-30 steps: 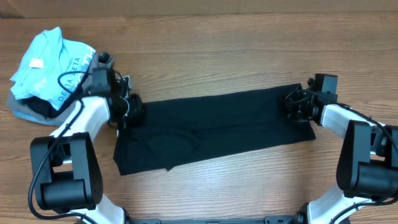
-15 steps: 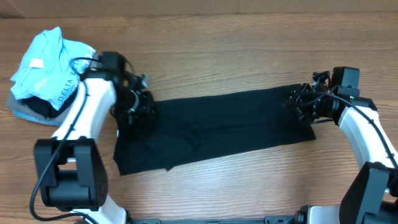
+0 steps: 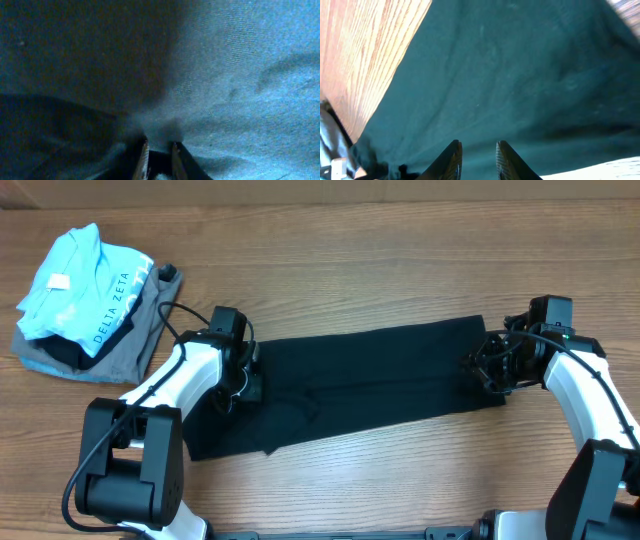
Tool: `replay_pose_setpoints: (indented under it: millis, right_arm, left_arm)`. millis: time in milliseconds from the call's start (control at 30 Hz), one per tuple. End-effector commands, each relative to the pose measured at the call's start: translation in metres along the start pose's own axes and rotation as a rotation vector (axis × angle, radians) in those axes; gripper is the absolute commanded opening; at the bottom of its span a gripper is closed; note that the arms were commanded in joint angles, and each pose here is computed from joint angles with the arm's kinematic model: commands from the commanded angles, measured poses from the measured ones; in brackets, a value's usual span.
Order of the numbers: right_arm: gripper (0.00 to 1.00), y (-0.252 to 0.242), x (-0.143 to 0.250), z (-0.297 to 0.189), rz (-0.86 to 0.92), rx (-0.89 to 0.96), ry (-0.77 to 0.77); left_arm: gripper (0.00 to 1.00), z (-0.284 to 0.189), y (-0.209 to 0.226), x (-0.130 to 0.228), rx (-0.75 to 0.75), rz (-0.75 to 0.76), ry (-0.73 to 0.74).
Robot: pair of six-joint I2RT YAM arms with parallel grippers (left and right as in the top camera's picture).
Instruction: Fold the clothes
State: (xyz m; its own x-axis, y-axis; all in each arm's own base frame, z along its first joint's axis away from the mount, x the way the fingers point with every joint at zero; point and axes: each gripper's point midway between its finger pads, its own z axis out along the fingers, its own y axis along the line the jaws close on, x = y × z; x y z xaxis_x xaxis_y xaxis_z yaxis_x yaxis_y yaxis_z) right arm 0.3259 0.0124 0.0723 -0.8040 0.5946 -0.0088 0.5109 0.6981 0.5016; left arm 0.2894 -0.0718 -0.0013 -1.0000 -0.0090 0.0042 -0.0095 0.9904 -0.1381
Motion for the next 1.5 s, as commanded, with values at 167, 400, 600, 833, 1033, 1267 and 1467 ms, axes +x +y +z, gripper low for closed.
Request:
replay_pose_setpoints:
  millis: [167,400,600,833,1033,1267,1467]
  right_arm:
    - [0.31,0.000,-0.008,-0.003,-0.015,0.018,-0.031]
    - [0.32,0.000,-0.008,-0.004,-0.015,0.018,-0.032]
    - [0.40,-0.011,-0.015,-0.004,-0.016,0.081,-0.070]
    - [0.57,-0.014,-0.031,-0.006,-0.035,0.115,-0.143]
    - [0.59,-0.013,-0.032,-0.007,-0.038,0.111,-0.150]
    - [0.62,-0.013,-0.040,-0.009,-0.043,0.103,-0.180]
    - [0.66,-0.020,-0.049,-0.014,-0.106,0.109,-0.199]
  left_arm:
    - [0.38,-0.045,-0.021,-0.038,0.082,-0.015,-0.123]
    - [0.21,-0.059,-0.065,-0.051,0.284,0.063,-0.166]
    - [0.18,-0.012,-0.089,-0.023,0.273,0.173,-0.069]
    - [0.23,0.026,-0.107,-0.004,0.235,0.271,0.013]
    - [0.34,-0.007,-0.096,-0.025,0.236,0.207,-0.024]
    - [0.41,-0.075,-0.059,-0.044,0.166,0.097,-0.061]
    - [0.39,-0.064,-0.024,-0.003,0.111,-0.004,0.098]
